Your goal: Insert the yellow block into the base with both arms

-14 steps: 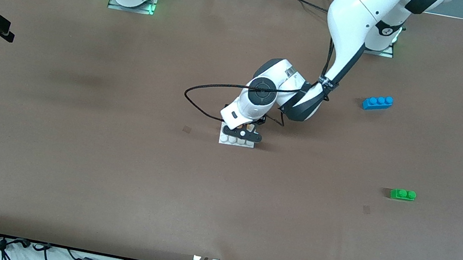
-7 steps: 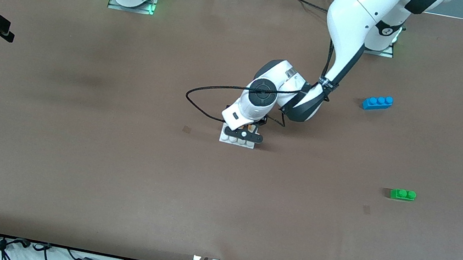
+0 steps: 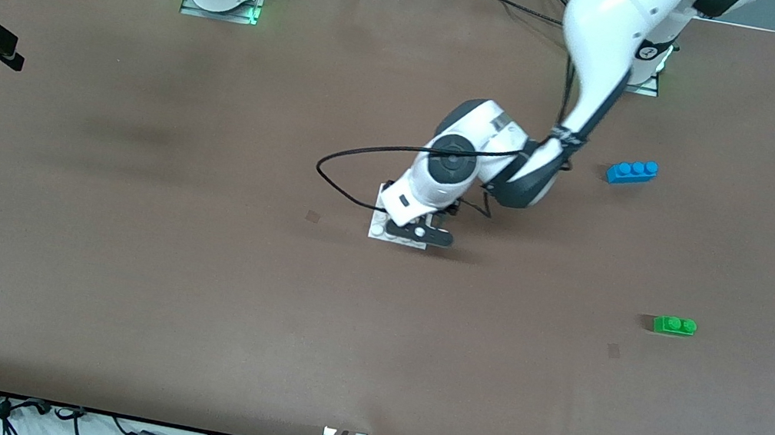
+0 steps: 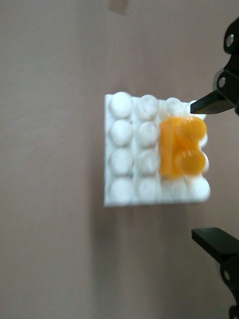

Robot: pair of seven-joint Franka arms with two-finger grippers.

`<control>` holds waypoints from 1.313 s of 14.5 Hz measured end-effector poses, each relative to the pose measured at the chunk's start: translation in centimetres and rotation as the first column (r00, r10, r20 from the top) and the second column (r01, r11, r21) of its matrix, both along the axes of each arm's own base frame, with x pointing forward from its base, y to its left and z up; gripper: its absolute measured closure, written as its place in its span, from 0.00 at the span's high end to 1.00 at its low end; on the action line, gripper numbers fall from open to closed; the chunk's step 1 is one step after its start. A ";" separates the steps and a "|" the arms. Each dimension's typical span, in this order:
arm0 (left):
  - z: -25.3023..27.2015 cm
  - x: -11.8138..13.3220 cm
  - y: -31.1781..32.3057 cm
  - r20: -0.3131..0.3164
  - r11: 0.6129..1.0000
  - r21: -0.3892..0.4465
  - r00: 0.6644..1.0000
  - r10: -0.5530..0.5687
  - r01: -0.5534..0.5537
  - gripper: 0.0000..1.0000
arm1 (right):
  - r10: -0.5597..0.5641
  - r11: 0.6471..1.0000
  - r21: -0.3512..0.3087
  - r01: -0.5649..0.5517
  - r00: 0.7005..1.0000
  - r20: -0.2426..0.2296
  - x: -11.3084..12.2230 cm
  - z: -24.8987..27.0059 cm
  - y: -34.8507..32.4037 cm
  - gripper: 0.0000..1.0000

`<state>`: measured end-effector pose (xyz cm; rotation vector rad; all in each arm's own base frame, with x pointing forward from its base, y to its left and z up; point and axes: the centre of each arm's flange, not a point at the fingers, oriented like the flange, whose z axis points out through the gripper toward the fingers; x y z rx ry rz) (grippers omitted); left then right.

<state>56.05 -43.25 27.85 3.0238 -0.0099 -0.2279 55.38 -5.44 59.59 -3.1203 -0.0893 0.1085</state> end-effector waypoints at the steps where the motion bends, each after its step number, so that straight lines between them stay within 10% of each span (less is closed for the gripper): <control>1: 2.5 1.1 1.7 0.009 1.000 -0.004 1.000 0.012 -0.012 1.00 | 0.000 1.000 0.000 0.000 1.000 0.000 0.0 0.0 0.0 1.00; 10: 11.0 6.5 21.3 -0.008 0.992 0.023 0.992 0.128 -0.128 1.00 | 0.007 1.000 0.000 -0.007 1.000 0.001 0.1 0.0 0.5 1.00; 19: 22.4 4.6 39.7 0.027 0.991 0.034 0.992 0.125 -0.126 1.00 | -0.035 0.999 -0.011 0.035 0.998 0.048 1.2 -0.4 1.2 1.00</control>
